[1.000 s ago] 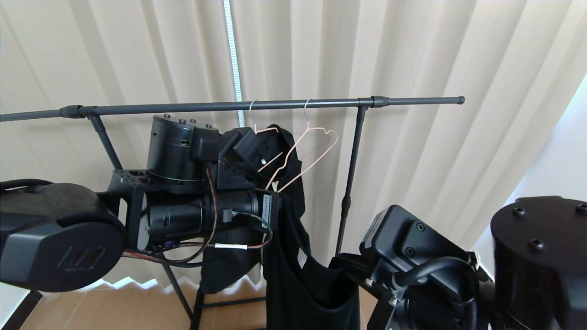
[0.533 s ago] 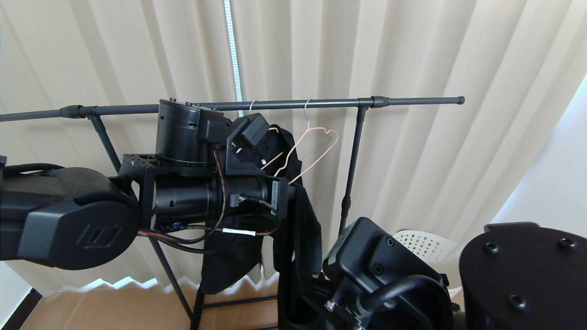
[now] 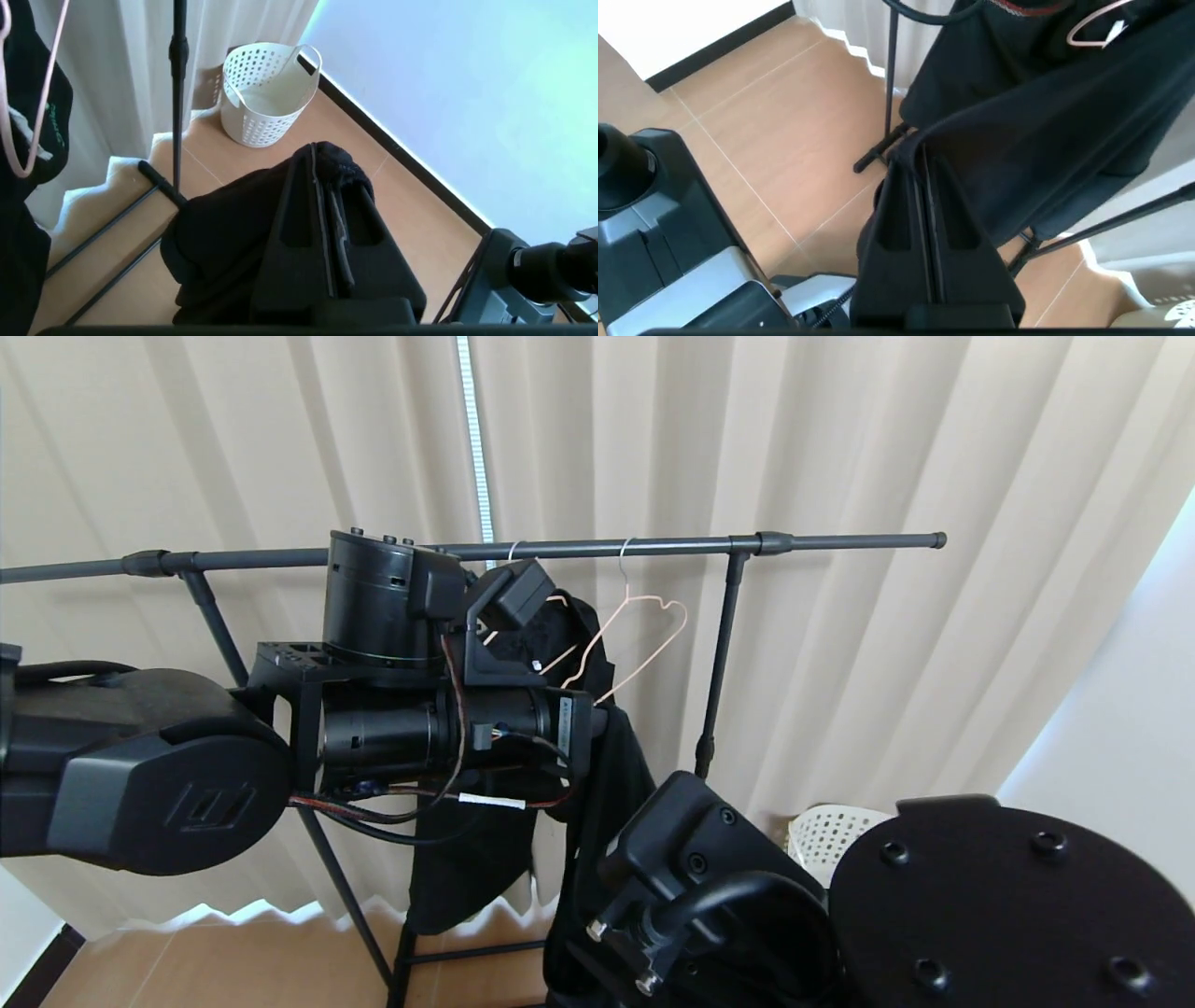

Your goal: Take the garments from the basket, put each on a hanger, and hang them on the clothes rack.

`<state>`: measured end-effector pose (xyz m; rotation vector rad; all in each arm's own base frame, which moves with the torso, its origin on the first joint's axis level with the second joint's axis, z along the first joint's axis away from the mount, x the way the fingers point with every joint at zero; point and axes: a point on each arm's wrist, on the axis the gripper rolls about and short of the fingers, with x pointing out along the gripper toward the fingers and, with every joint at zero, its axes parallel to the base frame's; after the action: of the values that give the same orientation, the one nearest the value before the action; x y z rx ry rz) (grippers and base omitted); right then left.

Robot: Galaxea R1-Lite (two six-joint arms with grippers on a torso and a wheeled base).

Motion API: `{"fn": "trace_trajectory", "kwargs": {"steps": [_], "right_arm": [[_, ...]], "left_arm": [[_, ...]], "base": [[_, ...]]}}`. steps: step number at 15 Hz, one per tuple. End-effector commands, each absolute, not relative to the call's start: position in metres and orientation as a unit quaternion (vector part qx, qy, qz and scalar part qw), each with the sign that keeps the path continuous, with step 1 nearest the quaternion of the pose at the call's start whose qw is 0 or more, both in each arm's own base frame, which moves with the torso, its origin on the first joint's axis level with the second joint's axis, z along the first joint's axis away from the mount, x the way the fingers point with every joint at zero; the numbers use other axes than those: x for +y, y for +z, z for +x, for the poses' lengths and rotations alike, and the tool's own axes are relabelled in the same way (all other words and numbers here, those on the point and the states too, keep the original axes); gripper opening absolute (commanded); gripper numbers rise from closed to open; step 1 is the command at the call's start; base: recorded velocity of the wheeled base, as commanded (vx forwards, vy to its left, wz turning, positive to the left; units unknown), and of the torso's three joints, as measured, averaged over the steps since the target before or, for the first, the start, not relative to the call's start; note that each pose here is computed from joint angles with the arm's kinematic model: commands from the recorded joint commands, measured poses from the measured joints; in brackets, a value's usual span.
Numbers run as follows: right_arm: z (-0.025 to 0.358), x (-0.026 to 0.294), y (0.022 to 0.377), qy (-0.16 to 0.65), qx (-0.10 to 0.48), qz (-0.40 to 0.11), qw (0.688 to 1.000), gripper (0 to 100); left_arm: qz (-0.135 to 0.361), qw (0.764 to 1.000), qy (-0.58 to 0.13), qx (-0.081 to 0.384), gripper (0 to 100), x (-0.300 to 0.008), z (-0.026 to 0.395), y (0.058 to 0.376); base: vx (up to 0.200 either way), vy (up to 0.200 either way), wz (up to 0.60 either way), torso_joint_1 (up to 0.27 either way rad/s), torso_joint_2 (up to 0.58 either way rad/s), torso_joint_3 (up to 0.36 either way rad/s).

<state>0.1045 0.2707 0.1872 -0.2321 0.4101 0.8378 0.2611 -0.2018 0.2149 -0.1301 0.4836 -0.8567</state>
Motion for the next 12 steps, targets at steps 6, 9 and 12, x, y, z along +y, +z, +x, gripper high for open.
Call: {"fn": "trace_trajectory", "kwargs": {"steps": [6, 9, 12], "right_arm": [[0.138, 0.239, 0.188, 0.329, 0.206, -0.191, 0.901, 0], [0.166, 0.224, 0.189, 0.281, 0.209, -0.192, 0.917, 0], [0.191, 0.217, 0.188, 0.242, 0.212, -0.19, 0.927, 0]], "left_arm": [[-0.039, 0.896, -0.348, 0.275, 0, -0.176, 0.246, 0.222], [-0.018, 0.903, -0.311, 0.297, 0, -0.163, 0.23, 0.222], [0.006, 0.905, -0.291, 0.31, 0, -0.153, 0.215, 0.217]], "base": [[0.0, 0.0, 0.0, 0.0, 0.0, 0.0], [0.0, 0.0, 0.0, 0.0, 0.0, 0.0], [0.0, 0.0, 0.0, 0.0, 0.0, 0.0]]}}
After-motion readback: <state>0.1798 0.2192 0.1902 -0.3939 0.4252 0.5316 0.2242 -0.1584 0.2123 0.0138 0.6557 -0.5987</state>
